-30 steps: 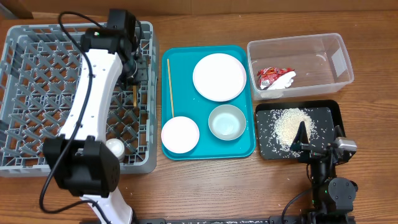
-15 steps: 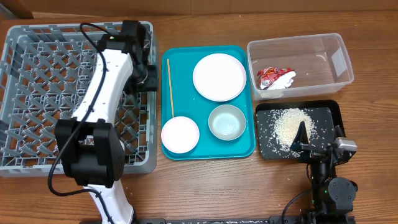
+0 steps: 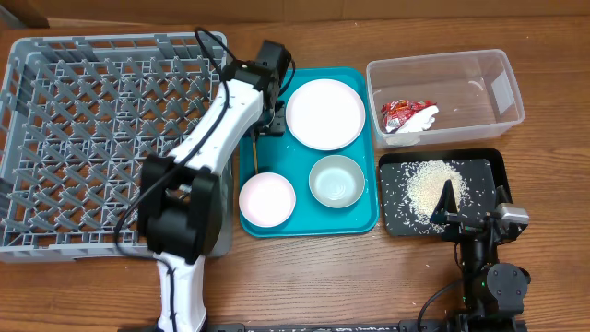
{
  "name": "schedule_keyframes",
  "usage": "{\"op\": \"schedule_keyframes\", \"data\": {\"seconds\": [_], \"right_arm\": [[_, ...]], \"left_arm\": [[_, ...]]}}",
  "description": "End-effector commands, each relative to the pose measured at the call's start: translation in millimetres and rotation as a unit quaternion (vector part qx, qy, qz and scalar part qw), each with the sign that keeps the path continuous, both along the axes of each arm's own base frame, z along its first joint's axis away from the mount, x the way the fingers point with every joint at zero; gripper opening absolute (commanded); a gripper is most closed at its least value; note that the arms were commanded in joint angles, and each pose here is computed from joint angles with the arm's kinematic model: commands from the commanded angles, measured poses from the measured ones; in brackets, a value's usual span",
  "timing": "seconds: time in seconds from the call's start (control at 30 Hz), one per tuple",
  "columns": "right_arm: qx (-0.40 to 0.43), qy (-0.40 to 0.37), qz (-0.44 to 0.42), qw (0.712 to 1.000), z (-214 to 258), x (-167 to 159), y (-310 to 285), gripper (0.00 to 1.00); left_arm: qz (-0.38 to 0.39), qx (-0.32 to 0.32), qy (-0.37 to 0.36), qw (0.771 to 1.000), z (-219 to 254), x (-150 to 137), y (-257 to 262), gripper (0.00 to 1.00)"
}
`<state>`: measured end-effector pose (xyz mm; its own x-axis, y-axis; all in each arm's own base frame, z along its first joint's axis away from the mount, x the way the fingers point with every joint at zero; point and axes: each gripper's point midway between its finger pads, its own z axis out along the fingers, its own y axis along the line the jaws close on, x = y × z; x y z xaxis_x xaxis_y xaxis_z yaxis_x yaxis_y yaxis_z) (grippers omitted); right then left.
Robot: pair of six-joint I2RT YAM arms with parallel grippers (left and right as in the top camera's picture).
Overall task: Sort waste into correct bins and load items into the dishwasher
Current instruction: 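Grasp the wooden chopsticks with the left gripper and place them in the rack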
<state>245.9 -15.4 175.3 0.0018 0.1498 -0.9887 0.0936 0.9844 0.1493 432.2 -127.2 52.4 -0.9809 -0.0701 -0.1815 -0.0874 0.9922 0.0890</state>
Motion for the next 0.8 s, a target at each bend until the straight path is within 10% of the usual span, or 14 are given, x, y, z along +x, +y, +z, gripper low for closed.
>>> {"op": "schedule_keyframes", "data": {"seconds": [0.0, 0.17, 0.3, 0.77], "right_arm": [[-0.002, -0.003, -0.006, 1.0, -1, 0, -2, 1.0], [-0.002, -0.003, -0.006, 1.0, -1, 0, -2, 1.0], [-0.002, -0.003, -0.006, 1.0, -1, 0, -2, 1.0], [-0.002, -0.003, -0.006, 1.0, -1, 0, -2, 1.0]], "left_arm": [[0.043, 0.022, 0.022, 0.999, -33, 2, 14, 0.46], [0.043, 0.02, 0.049, 0.998, -53, -3, 14, 0.36], [0.038, -0.036, 0.057, 0.997, -45, -5, -4, 0.04], [-0.006, -0.056, -0.092, 0.994, 134, -7, 59, 0.04]]}}
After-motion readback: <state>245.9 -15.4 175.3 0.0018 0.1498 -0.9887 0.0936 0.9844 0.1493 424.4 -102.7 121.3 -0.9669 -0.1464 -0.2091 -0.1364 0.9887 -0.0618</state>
